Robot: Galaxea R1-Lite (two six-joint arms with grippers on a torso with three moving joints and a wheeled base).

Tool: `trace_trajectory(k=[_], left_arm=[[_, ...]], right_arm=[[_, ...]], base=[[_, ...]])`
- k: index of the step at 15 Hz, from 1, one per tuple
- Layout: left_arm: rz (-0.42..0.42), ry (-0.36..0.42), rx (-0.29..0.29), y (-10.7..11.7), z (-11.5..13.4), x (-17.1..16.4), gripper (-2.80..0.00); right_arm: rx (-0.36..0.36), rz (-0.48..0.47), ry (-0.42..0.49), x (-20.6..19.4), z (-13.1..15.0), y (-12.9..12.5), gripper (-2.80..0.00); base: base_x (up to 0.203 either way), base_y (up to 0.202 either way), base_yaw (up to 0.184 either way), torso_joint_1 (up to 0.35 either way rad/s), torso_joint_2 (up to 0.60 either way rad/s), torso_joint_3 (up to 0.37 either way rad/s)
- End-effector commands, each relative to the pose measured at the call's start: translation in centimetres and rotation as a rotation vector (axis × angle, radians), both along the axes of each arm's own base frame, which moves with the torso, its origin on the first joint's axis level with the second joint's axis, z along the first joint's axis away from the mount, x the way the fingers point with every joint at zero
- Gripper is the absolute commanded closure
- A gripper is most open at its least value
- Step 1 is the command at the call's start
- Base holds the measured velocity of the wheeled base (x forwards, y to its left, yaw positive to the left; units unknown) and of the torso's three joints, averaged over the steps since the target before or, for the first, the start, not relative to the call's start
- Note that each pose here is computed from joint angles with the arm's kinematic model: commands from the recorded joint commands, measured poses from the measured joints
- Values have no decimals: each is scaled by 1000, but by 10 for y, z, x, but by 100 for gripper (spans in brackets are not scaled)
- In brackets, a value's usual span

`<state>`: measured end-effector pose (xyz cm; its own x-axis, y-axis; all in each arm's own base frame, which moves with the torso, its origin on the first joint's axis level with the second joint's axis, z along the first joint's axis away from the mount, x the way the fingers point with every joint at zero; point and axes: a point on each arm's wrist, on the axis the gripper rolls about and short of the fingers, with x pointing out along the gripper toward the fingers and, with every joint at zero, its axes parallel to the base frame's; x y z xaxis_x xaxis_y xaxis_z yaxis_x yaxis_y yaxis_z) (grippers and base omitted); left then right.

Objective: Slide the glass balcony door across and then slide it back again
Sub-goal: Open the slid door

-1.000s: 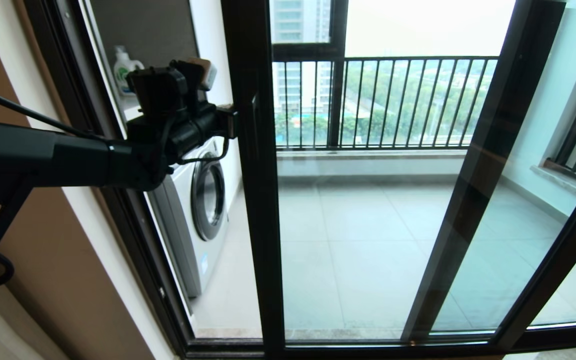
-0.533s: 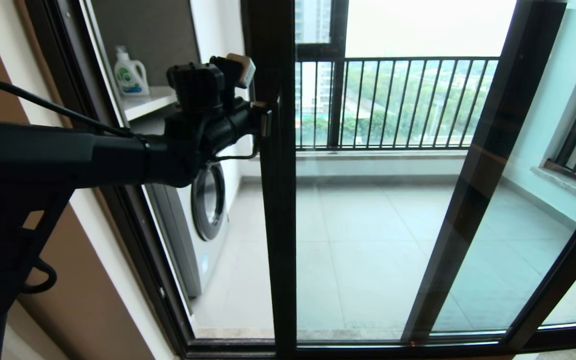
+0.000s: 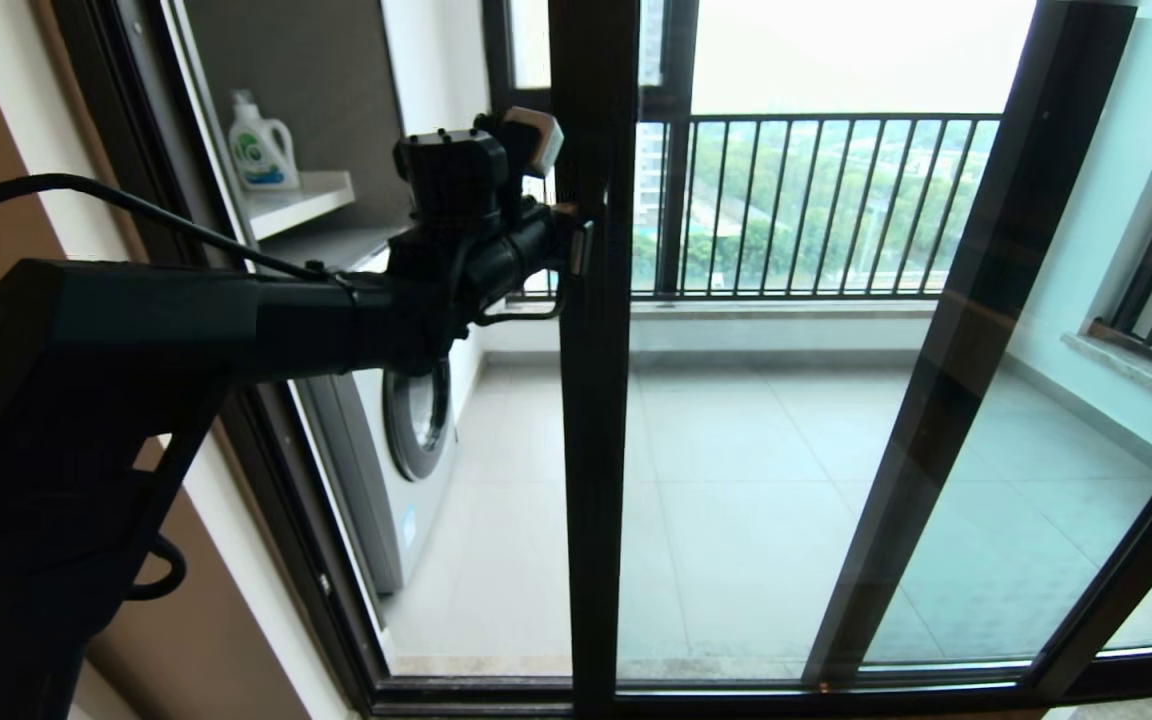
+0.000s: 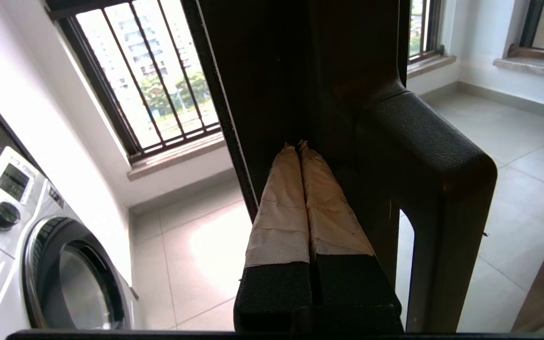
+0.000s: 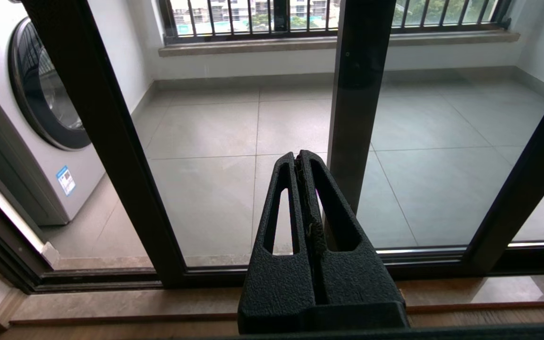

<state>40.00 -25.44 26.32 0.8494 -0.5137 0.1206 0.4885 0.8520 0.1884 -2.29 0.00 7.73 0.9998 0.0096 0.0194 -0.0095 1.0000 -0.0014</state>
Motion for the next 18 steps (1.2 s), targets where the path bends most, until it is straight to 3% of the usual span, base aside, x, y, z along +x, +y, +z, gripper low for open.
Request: trace_trajectory(k=[1,5,8,11,15,18], left_arm=[[-25,-2,-1,-9,-1,-4,0],[-30,4,0,0,10,-21,0],[-32,51,16,19,15,-48,0],[-17,74,1,55,30,-86,0],[55,17,-65,116,61,-144,0],[118,-23,-93,166,64,-208,0]], right_arm=[[0,1,9,1,-2,0,0],[0,1,9,1,-2,0,0],[0,1,9,1,-2,0,0],[0,1,9,1,-2,0,0],[0,1,9,1,-2,0,0],[0,1,9,1,-2,0,0]], base=[[0,0,0,0,0,0],[0,0,0,0,0,0],[0,0,0,0,0,0],[0,0,0,0,0,0],[0,0,0,0,0,0],[0,0,0,0,0,0]])
